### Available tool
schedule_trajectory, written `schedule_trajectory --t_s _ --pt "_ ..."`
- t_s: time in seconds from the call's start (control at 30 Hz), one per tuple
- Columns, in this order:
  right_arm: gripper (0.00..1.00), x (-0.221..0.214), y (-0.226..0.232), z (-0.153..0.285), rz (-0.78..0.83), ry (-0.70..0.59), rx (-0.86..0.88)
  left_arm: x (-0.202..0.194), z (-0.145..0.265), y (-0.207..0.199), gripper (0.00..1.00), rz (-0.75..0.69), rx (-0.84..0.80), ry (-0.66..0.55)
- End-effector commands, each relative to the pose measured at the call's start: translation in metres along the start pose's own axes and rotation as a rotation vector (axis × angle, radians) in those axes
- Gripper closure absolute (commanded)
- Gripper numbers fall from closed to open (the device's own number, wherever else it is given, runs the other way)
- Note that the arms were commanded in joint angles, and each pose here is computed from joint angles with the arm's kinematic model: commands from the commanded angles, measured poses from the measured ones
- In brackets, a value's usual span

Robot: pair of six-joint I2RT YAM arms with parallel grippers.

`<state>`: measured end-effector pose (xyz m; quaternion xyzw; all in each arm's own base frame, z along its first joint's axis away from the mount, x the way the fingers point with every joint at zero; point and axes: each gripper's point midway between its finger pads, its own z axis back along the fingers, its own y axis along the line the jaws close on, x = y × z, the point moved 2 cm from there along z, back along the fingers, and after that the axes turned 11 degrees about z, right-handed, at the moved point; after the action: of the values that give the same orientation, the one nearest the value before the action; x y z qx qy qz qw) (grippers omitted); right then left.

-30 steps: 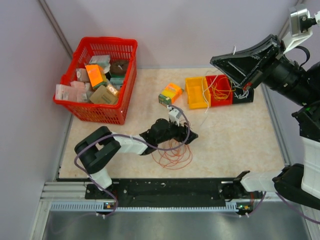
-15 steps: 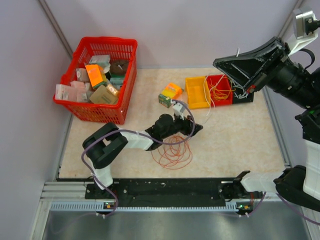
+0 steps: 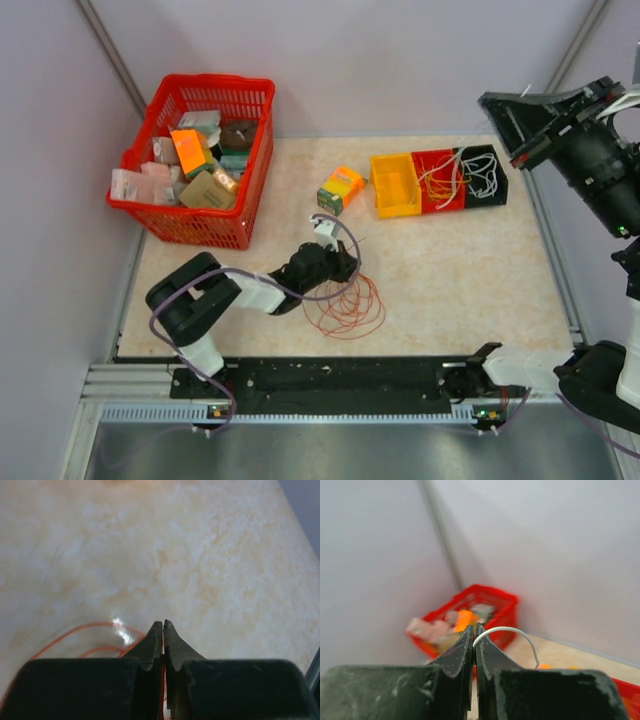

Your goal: Untangle the cables

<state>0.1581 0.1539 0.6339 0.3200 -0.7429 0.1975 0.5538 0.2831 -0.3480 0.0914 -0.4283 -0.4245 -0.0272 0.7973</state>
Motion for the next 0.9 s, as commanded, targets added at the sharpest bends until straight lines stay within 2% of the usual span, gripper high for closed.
schedule_trajectory --t_s 0.0,0.07,0.2,0.33,0.57,0.67,0.87 --pt "1.0 -0.02 -0.115 0.019 0.376 0.168 -0.659 -0.003 0.04 0.002 1.0 0.091 0.008 -0.015" --pt "1.0 -0.024 -0.141 0.022 0.466 0.243 -0.824 -0.016 0.056 0.01 1.0 0.154 0.031 0.016" --pt "1.0 -0.027 -0.161 0.02 0.401 0.215 -0.834 -0.023 0.078 0.009 1.0 0.188 0.024 0.047" --pt "1.0 -0.043 -0.183 0.017 0.337 0.233 -0.85 -0.025 0.087 0.003 1.0 0.139 0.044 0.131" --pt "1.0 -0.097 -0.236 0.011 0.319 0.356 -0.932 -0.02 0.094 -0.029 1.0 -0.029 -0.088 0.229" --pt "1.0 -0.109 -0.252 0.007 0.28 0.352 -0.926 -0.021 0.101 -0.035 1.0 -0.083 -0.137 0.243" --pt "1.0 -0.124 -0.277 -0.011 0.294 0.359 -0.911 -0.029 0.106 -0.039 1.0 -0.1 -0.21 0.249"
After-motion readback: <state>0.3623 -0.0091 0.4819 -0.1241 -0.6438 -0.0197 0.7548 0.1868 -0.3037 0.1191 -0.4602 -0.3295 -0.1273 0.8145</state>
